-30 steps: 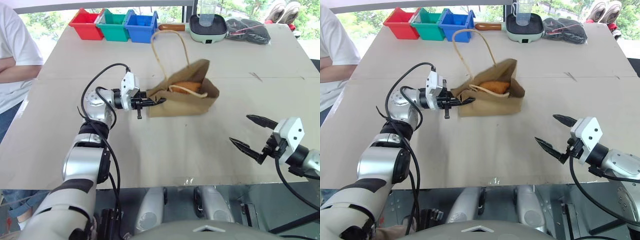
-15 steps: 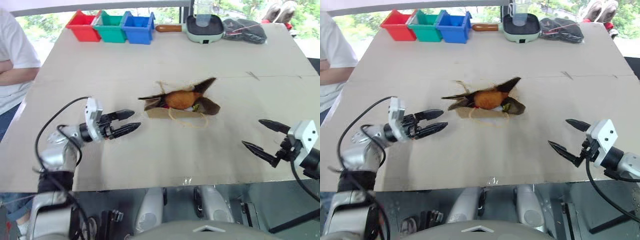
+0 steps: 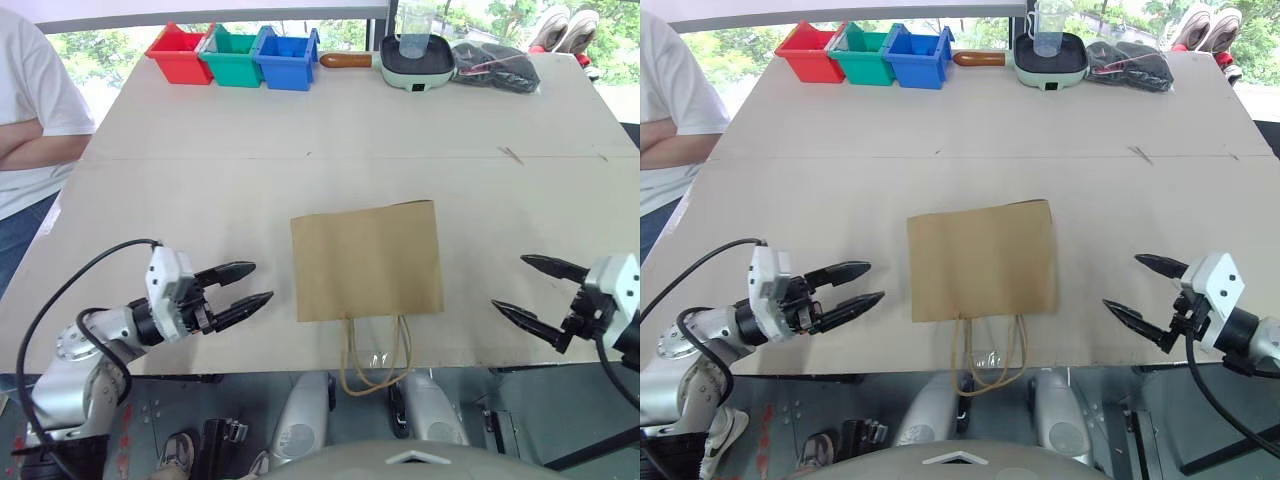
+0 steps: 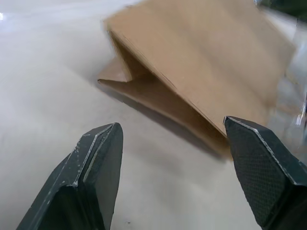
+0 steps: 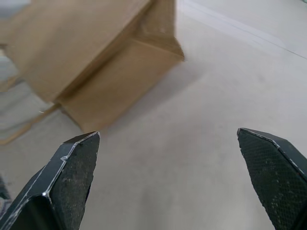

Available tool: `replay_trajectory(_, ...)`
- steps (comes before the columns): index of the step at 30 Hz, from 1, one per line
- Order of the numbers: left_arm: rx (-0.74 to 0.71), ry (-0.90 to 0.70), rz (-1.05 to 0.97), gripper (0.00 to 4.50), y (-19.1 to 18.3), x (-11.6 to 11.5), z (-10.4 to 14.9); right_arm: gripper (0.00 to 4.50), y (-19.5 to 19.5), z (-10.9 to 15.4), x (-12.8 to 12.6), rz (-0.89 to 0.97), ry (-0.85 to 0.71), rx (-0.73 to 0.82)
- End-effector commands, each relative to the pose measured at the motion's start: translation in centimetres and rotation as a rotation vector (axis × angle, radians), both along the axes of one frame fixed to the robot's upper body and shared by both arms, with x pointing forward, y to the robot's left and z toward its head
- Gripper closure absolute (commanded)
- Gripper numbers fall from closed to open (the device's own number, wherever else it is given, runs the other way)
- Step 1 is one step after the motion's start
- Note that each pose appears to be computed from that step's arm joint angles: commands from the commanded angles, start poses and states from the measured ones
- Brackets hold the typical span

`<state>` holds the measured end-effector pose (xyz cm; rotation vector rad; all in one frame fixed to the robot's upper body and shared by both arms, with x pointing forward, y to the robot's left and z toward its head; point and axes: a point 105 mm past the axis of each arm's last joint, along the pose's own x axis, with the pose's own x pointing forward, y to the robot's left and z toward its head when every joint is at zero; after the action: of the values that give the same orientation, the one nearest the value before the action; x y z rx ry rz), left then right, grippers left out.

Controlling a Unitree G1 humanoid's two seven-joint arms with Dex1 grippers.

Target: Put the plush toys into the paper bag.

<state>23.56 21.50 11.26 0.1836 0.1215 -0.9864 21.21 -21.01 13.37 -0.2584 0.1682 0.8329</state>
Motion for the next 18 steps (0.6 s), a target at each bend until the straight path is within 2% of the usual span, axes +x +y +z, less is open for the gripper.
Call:
replay_trajectory(1,0.248,-0.337,-0.004,0.82,0.0,2.0,1.0,0.0,0.6,1.0,-0.3,0.02,-0.032,0.005)
replay_trajectory(5,0.504,-0.631,-0.142,0.82,-0.9,2.3,0.1,0.0,0.5,1.4,-0.4,0.011,-0.046,0.004)
replay_trajectory(7,0.58,-0.78,-0.231,0.82,-2.0,2.1,-0.6,0.0,0.4,1.3,-0.7,0.001,-0.049,0.005)
replay_trajectory(13,0.588,-1.023,-0.348,0.82,-4.0,1.2,-1.2,0.0,0.3,1.2,-1.6,-0.006,-0.045,0.002)
replay_trajectory(18,0.546,-1.251,-0.309,0.82,-6.8,1.9,-0.5,0.0,-0.1,1.1,-1.8,-0.016,-0.049,-0.006)
